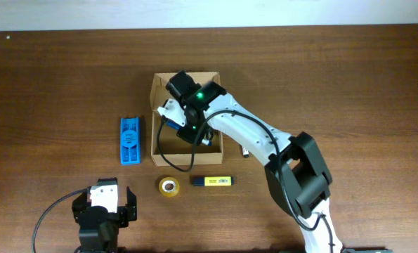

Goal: Pack container
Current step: 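Carry the blue marker over the box and release it inside, then move the right gripper back and grasp the black-capped marker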

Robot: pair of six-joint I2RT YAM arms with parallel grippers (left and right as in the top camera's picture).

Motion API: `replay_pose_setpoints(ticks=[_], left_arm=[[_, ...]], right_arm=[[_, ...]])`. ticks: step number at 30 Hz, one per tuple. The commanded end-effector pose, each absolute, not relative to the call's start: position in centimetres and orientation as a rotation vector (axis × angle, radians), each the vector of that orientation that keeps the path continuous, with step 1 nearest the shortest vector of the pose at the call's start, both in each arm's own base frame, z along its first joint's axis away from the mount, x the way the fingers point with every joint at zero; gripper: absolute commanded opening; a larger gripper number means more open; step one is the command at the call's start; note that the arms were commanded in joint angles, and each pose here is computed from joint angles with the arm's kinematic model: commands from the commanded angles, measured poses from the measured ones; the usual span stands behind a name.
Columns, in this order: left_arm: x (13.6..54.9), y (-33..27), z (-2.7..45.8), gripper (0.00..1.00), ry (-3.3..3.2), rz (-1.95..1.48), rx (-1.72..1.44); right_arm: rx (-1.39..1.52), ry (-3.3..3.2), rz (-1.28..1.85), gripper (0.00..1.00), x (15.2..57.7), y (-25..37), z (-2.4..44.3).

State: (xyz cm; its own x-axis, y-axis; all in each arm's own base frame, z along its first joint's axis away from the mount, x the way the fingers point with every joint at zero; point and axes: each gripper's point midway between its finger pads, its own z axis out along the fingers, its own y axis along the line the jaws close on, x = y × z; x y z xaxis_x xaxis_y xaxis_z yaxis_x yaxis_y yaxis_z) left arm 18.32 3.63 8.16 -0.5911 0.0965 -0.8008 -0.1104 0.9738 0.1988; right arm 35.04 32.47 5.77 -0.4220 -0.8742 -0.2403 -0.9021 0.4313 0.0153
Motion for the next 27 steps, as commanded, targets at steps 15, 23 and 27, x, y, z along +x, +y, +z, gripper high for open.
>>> replay_pose_setpoints(ticks=[15, 23, 27], left_arm=[[18.3, 3.8, 8.0, 1.00, 2.184, 0.297, -0.009], [18.3, 3.8, 8.0, 1.00, 2.184, 0.297, -0.009], [18.3, 3.8, 8.0, 1.00, 2.184, 0.297, -0.009]], right_arm=[[-1.459, 2.351, 0.264, 0.38, 36.5, 34.1, 11.8], [-1.096, 2.266, 0.301, 0.89, 36.6, 32.0, 24.2], [-0.833, 2.344, 0.183, 0.90, 36.5, 26.4, 27.8]])
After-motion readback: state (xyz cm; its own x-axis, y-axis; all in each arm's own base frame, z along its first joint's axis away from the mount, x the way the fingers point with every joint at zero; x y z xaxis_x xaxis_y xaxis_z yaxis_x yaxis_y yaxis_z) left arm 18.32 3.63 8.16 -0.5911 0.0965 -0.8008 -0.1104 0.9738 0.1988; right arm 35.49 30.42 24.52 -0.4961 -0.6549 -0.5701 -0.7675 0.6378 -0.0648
